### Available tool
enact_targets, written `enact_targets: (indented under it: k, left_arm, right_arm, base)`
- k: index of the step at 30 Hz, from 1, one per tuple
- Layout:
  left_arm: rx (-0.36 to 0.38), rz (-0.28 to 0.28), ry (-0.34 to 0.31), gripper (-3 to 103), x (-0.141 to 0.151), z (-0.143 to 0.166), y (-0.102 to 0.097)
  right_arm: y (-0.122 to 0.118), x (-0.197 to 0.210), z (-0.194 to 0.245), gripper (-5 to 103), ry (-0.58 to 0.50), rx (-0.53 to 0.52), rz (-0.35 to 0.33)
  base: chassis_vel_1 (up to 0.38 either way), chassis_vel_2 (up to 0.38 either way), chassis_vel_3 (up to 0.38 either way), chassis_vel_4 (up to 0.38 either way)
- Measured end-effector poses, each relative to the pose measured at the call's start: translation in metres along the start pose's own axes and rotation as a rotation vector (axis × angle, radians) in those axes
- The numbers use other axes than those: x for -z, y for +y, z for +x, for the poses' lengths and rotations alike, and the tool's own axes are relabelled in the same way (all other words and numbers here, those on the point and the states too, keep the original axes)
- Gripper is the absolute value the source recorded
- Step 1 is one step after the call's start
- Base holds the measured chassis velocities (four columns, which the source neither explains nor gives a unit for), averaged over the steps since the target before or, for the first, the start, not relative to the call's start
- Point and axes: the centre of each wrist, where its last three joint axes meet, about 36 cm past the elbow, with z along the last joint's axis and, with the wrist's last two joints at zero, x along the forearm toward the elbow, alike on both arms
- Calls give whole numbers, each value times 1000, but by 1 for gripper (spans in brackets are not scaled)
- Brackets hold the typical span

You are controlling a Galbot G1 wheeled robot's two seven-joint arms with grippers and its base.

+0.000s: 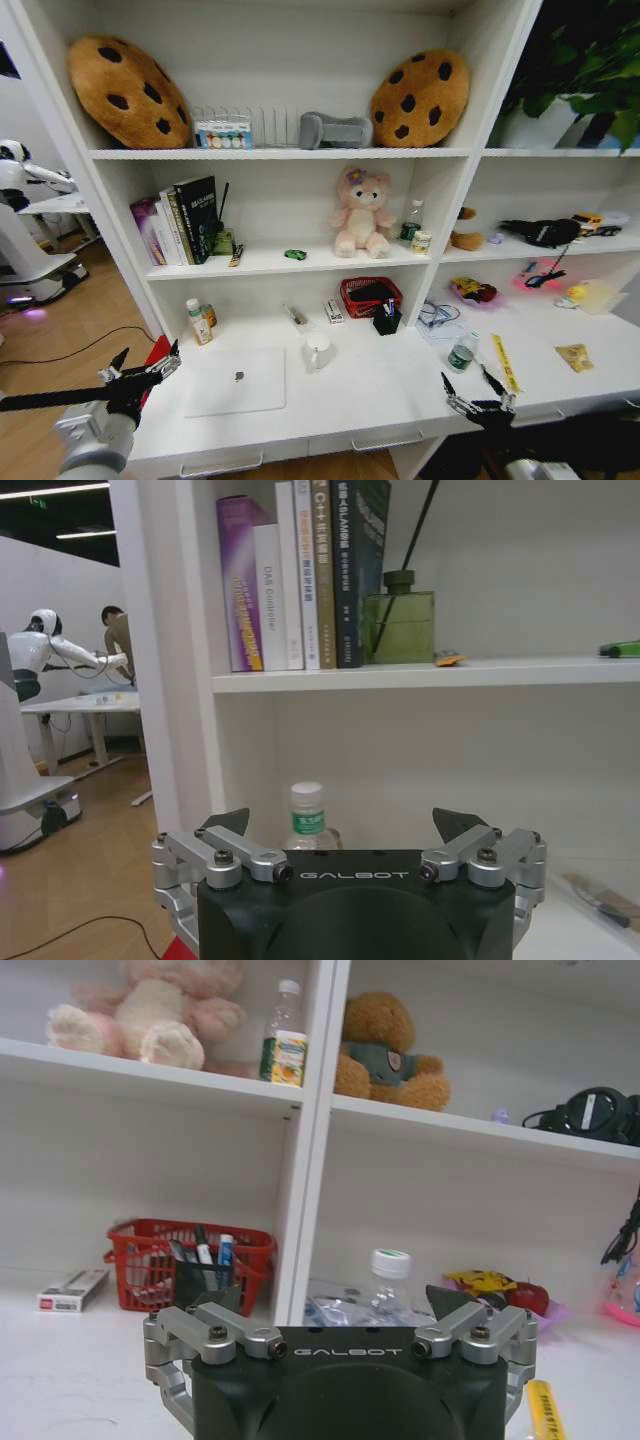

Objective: Organize the objects on the table.

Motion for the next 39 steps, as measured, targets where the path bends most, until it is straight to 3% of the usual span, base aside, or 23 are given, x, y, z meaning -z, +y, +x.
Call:
enact_targets:
  k: [12,19,21,26,28,32,39]
  left_arm:
    - [-2,0,0,100,0,0,0]
    - [-2,0,0,100,0,0,0]
    - [-1,0,0,100,0,0,0]
    - [0,0,0,100,0,0,0]
    - [0,0,0,100,0,0,0]
    - [0,0,0,100,0,0,0]
    - [0,0,0,100,0,0,0]
  right_arm:
    - [3,-15,-22,100,-28,55,-24]
    - [1,-23,-30,100,-88,141,-35]
    - [-6,-20,-47,100,-112,205,-20]
    - [-11,-14,-72,100,-135,240,-23]
    - [-15,-5,-106,100,-138,251,-21]
    - [-10,-5,-138,100,-116,269,-35]
    - [0,-13,-152,100,-75,311,-32]
  base:
    - [-264,-271,286,258]
    - [-25,-93,77,25]
    - [53,72,-31,-67]
    - [69,87,-62,-69]
    - [7,28,-9,-13]
    - [0,0,0,0]
    - [0,0,0,0]
